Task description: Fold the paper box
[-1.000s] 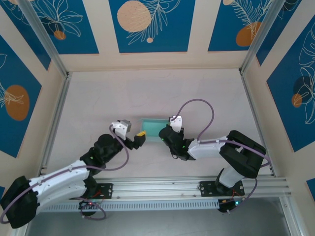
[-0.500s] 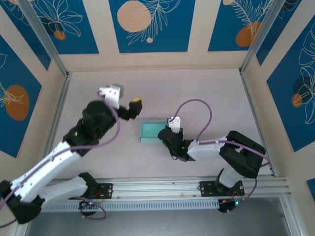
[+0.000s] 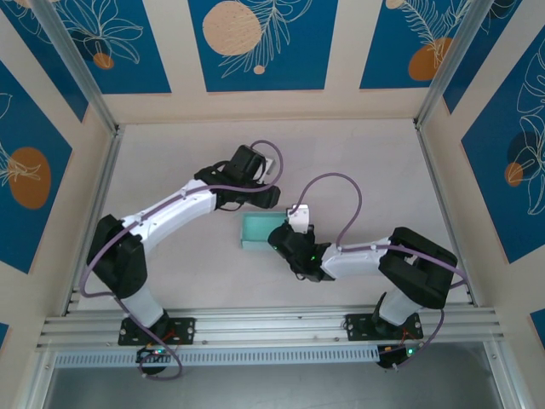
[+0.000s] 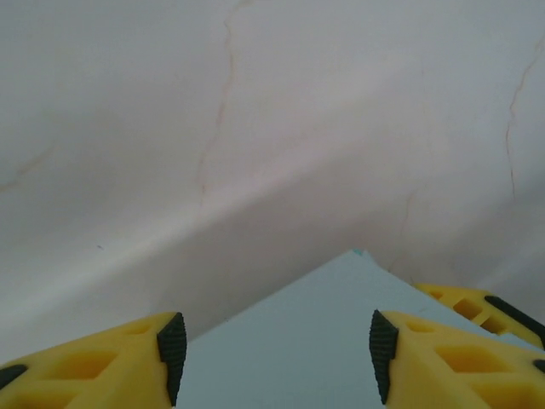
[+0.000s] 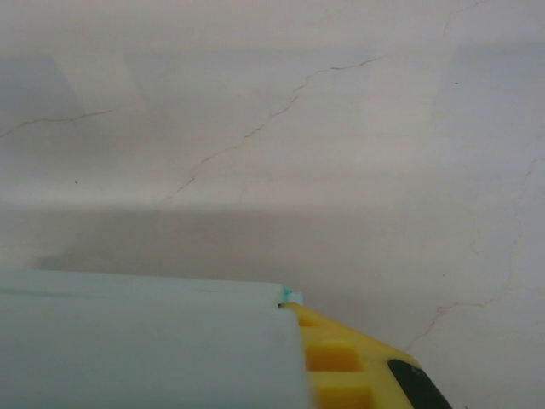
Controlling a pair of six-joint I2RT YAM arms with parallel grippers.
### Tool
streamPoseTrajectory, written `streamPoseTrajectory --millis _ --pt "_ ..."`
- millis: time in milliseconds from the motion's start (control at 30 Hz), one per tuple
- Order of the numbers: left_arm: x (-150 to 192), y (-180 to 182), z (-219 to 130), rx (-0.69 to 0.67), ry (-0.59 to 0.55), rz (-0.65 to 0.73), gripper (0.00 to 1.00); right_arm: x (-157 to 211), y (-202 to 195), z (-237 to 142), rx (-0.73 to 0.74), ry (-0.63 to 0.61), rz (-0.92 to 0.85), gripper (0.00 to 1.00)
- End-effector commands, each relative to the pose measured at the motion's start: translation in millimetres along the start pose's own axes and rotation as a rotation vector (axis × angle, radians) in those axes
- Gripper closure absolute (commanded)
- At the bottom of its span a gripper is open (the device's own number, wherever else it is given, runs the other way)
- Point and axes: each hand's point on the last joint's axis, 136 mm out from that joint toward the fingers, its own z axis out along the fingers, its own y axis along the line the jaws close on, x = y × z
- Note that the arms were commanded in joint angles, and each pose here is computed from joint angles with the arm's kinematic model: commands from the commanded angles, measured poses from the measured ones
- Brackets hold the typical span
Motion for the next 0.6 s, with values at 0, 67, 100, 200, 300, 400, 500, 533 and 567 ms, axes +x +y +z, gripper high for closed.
streamPoseTrajectory --millis 0,67,100,200,300,400,500,533,567 --pt "-1.6 -10.4 -1.7 0.071 0.014 -0.049 0.46 42.0 -16.0 -3.8 0.060 0.119 -0.116 0.88" --pt "6.0 -10.4 4.3 0.078 0.027 -0.067 0.51 44.2 -15.7 -7.9 0.069 0.121 -0.127 0.82" --pt "11.1 -10.7 7.9 0.085 0.037 -0.075 0.53 46.1 -16.6 -10.7 0.077 0.126 -0.134 0.78" --pt "24.1 -9.5 15.2 0.094 0.060 -0.099 0.55 51.5 -18.6 -19.4 0.100 0.140 -0.141 0.71" --pt "37.7 -7.5 20.6 0.101 0.082 -0.124 0.58 53.5 -23.1 -29.3 0.137 0.144 -0.143 0.63" --pt "47.8 -5.5 22.8 0.102 0.090 -0.145 0.61 52.8 -23.5 -37.6 0.155 0.146 -0.157 0.53" --pt "54.6 -3.8 24.0 0.100 0.096 -0.155 0.62 53.7 -17.4 -42.2 0.126 0.169 -0.167 0.49" --pt "56.4 -2.2 24.7 0.093 0.098 -0.154 0.62 53.6 -14.4 -44.1 0.107 0.177 -0.168 0.48" --pt "57.3 -0.9 25.7 0.087 0.097 -0.156 0.62 52.9 -11.0 -46.0 0.086 0.182 -0.169 0.47"
